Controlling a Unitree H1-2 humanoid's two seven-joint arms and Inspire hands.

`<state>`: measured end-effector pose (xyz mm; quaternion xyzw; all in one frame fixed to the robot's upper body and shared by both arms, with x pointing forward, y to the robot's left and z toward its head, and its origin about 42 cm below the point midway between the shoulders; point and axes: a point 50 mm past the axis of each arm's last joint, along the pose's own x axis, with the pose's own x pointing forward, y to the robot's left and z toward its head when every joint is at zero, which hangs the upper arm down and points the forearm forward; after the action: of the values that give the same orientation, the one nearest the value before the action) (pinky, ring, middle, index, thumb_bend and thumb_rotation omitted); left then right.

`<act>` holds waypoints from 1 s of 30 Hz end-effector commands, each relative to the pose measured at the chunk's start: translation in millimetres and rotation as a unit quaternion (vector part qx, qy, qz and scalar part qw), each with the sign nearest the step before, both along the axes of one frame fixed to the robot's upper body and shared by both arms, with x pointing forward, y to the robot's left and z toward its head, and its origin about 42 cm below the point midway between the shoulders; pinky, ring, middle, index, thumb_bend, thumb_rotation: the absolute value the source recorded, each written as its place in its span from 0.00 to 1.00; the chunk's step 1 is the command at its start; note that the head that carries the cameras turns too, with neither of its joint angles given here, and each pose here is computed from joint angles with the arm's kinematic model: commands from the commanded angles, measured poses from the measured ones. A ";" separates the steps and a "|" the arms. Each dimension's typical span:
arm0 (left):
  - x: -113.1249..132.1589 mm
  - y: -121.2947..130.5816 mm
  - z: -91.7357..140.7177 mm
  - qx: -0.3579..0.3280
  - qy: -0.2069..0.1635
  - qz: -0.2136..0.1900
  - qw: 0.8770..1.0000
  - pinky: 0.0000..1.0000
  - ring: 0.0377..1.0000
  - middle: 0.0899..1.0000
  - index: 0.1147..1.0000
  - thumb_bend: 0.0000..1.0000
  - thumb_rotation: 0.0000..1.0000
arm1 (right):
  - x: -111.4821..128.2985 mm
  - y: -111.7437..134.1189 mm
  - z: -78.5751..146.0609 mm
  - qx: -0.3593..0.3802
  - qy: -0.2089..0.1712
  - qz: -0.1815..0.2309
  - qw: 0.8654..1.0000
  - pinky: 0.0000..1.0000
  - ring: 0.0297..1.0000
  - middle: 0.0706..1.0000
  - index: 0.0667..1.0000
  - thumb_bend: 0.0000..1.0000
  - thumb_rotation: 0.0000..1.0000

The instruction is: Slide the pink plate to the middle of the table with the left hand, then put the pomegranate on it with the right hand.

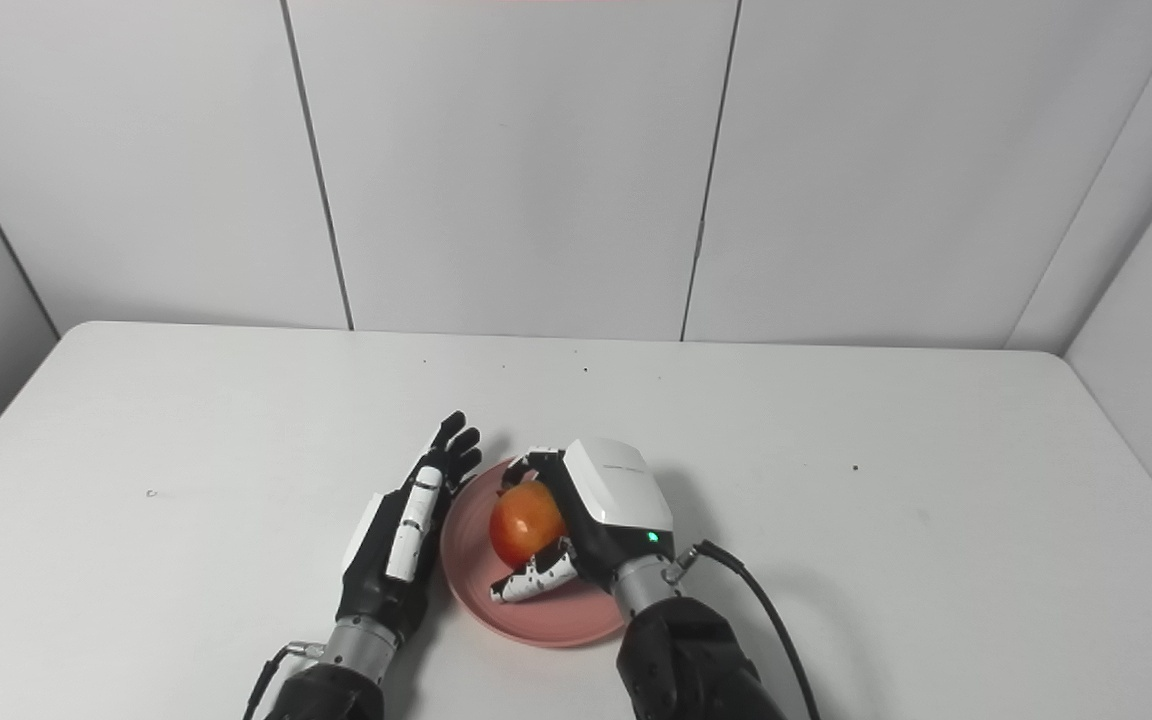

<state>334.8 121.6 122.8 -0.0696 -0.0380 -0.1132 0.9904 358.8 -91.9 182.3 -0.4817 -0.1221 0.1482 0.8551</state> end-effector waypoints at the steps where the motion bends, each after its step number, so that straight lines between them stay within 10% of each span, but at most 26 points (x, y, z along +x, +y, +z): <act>1: -0.5 -5.1 -2.3 -0.003 0.009 0.000 1.000 0.95 0.95 0.95 0.94 0.42 1.00 | 0.4 6.7 13.8 0.016 -0.035 0.024 0.999 0.22 0.29 0.44 0.45 0.53 0.00; 14: -1.7 -4.0 -0.6 0.003 0.009 -0.002 1.000 0.98 0.95 0.94 0.94 0.41 1.00 | -5.6 3.1 9.2 0.014 -0.038 0.023 0.999 0.23 0.32 0.44 0.45 0.53 0.00; 16: -1.8 -3.6 -0.7 0.002 0.009 -0.004 1.000 0.98 0.96 0.94 0.94 0.41 1.00 | -6.3 2.1 10.0 0.005 -0.040 0.024 0.999 0.31 0.41 0.42 0.50 0.52 0.00; 21: -1.6 -4.0 -0.5 0.000 0.001 -0.009 1.000 0.99 0.98 0.97 0.94 0.38 1.00 | -7.6 0.0 12.6 -0.007 -0.029 0.031 0.999 0.55 0.68 0.75 0.75 0.77 0.22; 30: -1.9 -4.4 1.1 -0.007 0.005 -0.010 1.000 0.99 0.98 0.98 0.96 0.39 1.00 | -9.8 -6.6 14.9 -0.025 -0.020 0.043 0.999 0.79 0.83 0.86 0.87 0.86 0.39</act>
<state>334.4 120.7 123.4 -0.0710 -0.0366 -0.1137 0.9903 347.0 -100.0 178.9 -0.4981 -0.1195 0.1849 0.8387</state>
